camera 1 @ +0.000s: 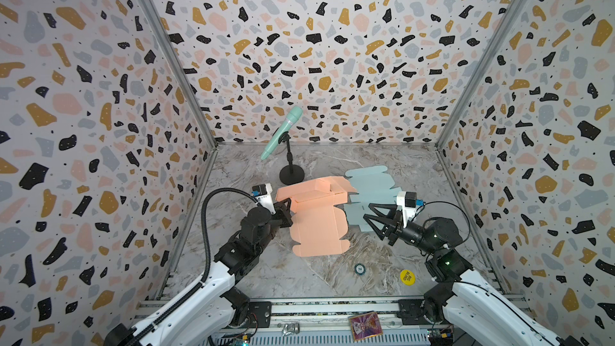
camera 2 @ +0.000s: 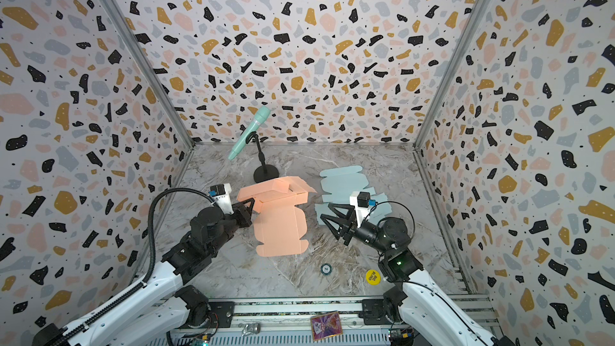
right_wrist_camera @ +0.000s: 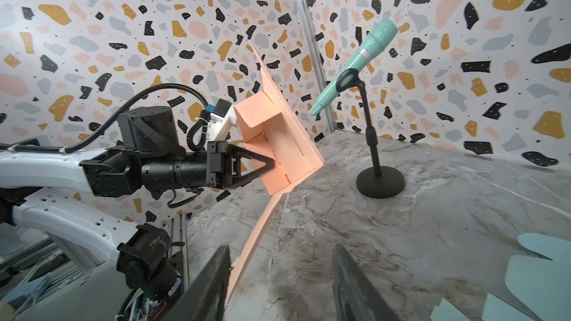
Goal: Assemble paper box
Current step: Fold the bottom flaps of a flat cardboard box at the center of the table.
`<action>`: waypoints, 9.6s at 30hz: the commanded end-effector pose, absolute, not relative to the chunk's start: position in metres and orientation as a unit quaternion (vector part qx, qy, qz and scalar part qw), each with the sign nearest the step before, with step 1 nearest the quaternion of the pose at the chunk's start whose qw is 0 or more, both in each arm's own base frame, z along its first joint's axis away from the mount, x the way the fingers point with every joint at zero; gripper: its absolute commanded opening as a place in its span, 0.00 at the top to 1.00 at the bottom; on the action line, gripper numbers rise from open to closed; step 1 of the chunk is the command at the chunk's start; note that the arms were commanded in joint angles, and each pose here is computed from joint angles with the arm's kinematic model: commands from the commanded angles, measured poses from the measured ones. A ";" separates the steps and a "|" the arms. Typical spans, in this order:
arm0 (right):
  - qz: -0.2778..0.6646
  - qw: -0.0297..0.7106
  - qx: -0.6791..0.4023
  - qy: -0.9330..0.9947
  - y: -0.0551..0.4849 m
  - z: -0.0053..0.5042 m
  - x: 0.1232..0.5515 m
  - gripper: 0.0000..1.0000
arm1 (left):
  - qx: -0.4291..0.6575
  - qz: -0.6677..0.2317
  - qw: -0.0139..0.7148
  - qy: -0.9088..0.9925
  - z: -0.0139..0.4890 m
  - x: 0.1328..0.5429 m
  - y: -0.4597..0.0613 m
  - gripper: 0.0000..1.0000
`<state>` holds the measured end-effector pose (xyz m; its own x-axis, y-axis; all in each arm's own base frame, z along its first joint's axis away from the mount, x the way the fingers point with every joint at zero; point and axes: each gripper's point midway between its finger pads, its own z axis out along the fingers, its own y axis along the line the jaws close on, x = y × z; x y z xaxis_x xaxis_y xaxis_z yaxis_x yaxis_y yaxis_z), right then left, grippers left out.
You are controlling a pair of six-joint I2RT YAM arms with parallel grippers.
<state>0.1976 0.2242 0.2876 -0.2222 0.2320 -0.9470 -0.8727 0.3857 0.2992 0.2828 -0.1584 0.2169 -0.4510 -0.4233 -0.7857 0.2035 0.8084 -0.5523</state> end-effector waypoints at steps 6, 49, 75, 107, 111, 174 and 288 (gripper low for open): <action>0.525 0.567 -0.296 0.562 0.247 0.308 0.198 0.47 | -0.034 -0.352 0.522 0.777 0.241 0.278 -0.176 0.98; 0.482 0.547 -0.256 0.635 0.257 0.310 0.243 0.50 | 0.011 -0.362 0.502 0.785 0.223 0.269 -0.188 0.97; 0.506 0.549 -0.301 0.593 0.237 0.294 0.211 0.43 | 0.040 -0.348 0.467 0.812 0.211 0.271 -0.196 0.99; 0.545 0.550 -0.308 0.552 0.255 0.287 0.192 0.42 | 0.024 -0.385 0.469 0.794 0.235 0.271 -0.194 0.99; 0.548 0.554 -0.299 0.550 0.254 0.288 0.193 0.42 | 0.023 -0.382 0.467 0.797 0.230 0.270 -0.193 0.99; 0.429 0.590 -0.325 0.602 0.218 0.306 0.225 0.49 | 0.041 -0.348 0.452 0.820 0.210 0.272 -0.174 1.00; -0.112 0.537 -0.347 0.760 0.386 0.156 0.303 0.94 | -0.079 -0.309 0.424 0.848 0.131 0.285 -0.149 0.99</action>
